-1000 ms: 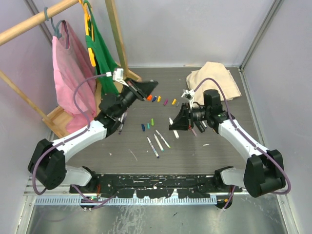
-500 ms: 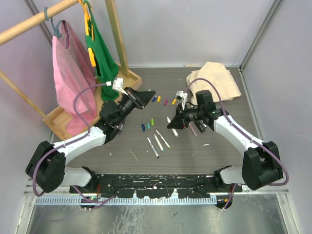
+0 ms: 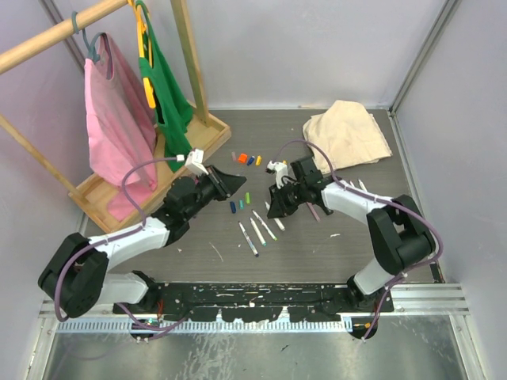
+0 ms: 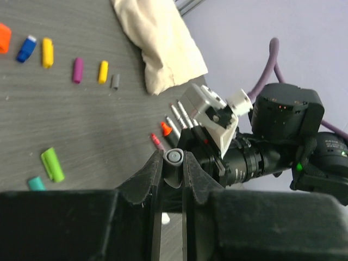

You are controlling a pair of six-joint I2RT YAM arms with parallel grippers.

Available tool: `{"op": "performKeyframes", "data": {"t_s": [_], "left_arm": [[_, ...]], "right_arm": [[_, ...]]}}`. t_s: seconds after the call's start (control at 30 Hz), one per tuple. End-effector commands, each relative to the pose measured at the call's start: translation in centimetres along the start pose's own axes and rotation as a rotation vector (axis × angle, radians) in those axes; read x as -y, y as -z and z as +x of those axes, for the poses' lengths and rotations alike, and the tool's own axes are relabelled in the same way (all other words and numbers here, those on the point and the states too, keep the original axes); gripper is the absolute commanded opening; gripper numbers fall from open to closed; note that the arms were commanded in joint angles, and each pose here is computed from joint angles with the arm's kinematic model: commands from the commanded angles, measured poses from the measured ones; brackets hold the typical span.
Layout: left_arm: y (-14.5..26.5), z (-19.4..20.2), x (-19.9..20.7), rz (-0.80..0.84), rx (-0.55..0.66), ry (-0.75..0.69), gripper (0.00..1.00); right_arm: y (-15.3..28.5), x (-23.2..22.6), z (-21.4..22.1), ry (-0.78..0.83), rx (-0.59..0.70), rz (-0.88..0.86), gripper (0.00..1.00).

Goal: Open the pen caps
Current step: Place the pen at the center of the board.

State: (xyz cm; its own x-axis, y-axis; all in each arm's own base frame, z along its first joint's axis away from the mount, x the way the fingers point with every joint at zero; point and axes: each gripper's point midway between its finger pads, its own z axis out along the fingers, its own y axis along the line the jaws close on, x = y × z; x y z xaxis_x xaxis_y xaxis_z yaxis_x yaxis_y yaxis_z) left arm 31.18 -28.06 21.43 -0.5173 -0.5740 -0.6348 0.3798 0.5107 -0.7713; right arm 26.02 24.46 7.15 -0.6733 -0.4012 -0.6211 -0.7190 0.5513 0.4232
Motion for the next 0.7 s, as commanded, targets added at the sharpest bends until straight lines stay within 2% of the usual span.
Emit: {"op": "performKeyframes", "data": {"t_s": [0.0,0.5,0.67], "left_arm": [[1.4,-0.6,-0.1,-0.017,0.028,0.012,0.0],[3.8,1.3,-2.1,-0.074,-0.022,0.034,0.0],[4.0,1.9,-2.4,-0.078,-0.034,0.052,0.0]], "right_arm": [[-0.8,0.8,-2.2,-0.012,0.042,0.054,0.1],[-2.9,2.0,-0.1,-0.062,-0.046,0.118,0.17],[-3.1,2.5,0.2,-0.072,-0.06,0.137,0.22]]}}
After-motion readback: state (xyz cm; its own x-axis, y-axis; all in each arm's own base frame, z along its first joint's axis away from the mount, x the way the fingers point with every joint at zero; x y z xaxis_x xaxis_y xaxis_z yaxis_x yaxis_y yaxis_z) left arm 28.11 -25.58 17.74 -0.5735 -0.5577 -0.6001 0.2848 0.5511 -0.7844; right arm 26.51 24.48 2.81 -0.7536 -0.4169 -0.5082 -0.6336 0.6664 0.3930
